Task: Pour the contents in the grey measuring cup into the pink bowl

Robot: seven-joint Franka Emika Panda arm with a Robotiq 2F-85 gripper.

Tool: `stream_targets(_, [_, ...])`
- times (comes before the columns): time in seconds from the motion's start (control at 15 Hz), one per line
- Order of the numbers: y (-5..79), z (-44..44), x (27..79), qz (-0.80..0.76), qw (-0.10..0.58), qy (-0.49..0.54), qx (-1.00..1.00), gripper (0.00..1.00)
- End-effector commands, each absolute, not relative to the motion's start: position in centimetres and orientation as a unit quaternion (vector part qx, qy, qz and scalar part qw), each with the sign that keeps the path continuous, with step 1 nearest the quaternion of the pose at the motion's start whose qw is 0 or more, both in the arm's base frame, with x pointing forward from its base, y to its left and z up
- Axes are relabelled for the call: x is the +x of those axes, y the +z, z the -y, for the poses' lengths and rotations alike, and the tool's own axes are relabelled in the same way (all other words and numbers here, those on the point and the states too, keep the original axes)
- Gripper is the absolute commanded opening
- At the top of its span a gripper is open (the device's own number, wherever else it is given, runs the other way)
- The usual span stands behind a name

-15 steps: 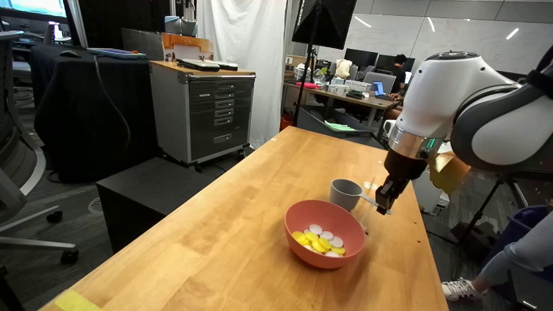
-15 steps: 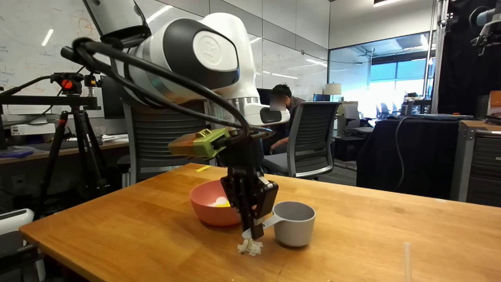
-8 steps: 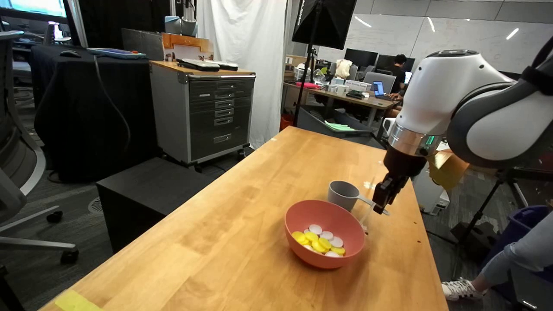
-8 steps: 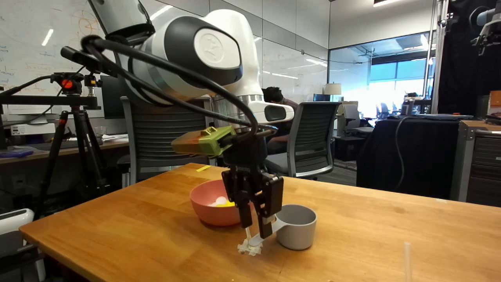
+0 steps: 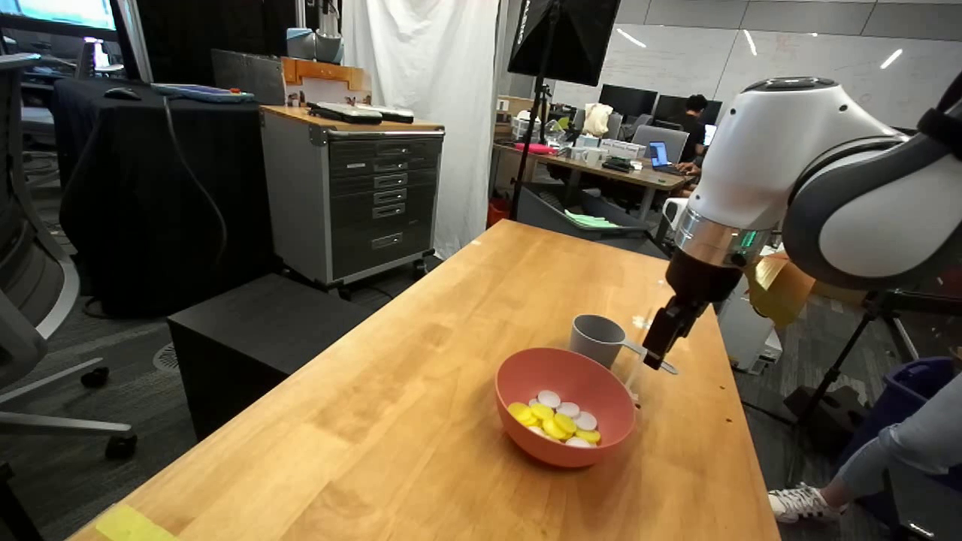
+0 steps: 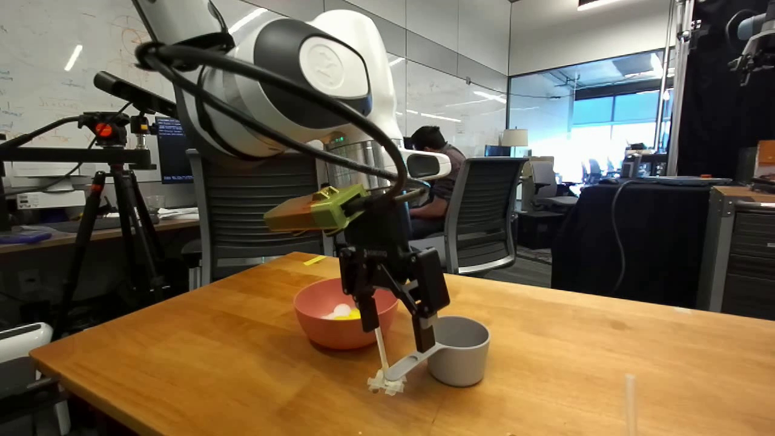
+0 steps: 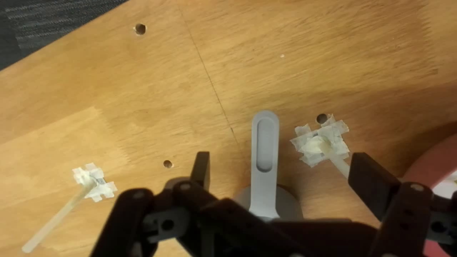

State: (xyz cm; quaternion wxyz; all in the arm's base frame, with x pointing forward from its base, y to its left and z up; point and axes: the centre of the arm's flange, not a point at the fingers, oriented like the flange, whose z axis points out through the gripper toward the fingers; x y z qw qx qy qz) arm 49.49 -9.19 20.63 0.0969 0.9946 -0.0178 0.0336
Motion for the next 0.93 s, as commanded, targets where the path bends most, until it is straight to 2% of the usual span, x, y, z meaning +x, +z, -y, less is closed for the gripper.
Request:
stream_targets(0.0, [22.6,8.0,47.9,-0.019,0.109,0.049,0.993,1.00])
stream_targets(0.6, [25.0,4.4,43.2,-0.126,0.119,0.016,0.985,1.00])
stream_targets(0.67, [23.1,5.2,45.2,-0.094,0.114,0.029,0.989,1.00])
stream_targets(0.87, [23.0,5.1,44.9,-0.096,0.113,0.024,0.989,1.00])
